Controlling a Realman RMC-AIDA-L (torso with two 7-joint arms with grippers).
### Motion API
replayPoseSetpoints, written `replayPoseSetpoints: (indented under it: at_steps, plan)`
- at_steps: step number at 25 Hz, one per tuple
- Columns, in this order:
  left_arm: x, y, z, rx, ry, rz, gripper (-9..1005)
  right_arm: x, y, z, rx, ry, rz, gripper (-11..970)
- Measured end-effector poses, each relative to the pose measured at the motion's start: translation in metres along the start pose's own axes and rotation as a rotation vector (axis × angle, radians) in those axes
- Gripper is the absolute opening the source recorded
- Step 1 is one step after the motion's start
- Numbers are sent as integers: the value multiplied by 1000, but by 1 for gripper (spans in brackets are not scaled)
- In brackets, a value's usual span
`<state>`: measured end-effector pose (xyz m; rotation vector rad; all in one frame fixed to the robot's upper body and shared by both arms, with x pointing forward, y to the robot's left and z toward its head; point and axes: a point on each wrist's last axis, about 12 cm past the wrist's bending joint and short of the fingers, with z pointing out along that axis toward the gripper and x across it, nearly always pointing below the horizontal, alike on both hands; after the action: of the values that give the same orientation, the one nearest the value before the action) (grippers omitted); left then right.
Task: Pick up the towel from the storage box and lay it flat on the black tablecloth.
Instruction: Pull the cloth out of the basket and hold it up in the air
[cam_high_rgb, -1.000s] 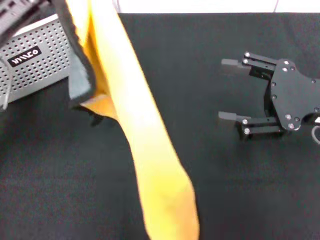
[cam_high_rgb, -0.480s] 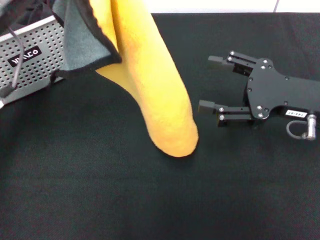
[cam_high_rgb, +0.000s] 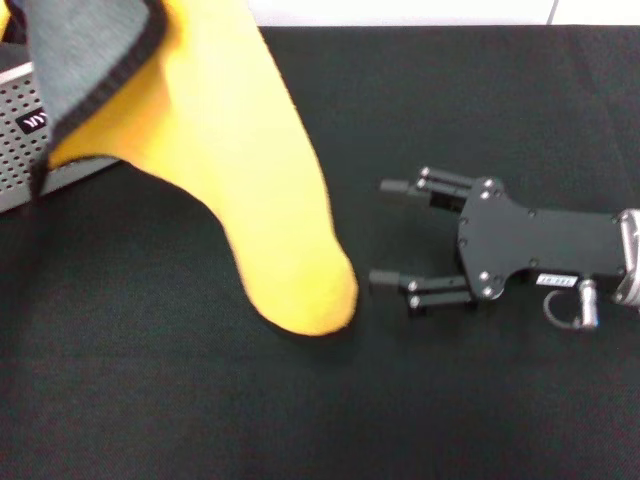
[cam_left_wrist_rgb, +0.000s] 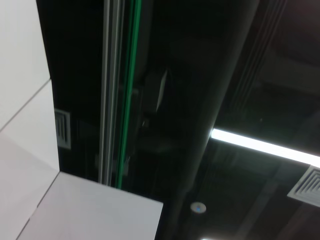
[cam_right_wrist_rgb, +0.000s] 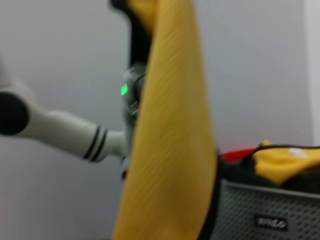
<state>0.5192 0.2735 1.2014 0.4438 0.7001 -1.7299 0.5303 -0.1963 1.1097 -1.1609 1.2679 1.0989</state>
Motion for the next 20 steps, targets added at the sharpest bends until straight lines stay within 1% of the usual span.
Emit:
replayPoseSetpoints:
  at_steps: [2, 6, 13, 16, 20]
  plan:
    - [-2, 0, 0, 2, -14, 7, 23, 5, 2, 4, -6, 24, -18, 868]
    - [-5, 0, 1, 9, -44, 21, 23, 13, 2, 17, 34, 49, -40, 868]
    - [-7, 4, 2, 6, -103, 32, 23, 15, -1, 35, 106, 42, -116, 868]
    - [-9, 5, -3, -19, -135, 44, 23, 14, 1, 38, 99, 18, -131, 868]
    - [-10, 6, -14, -75, -189, 63, 23, 8, 9, 37, 59, -31, -154, 868]
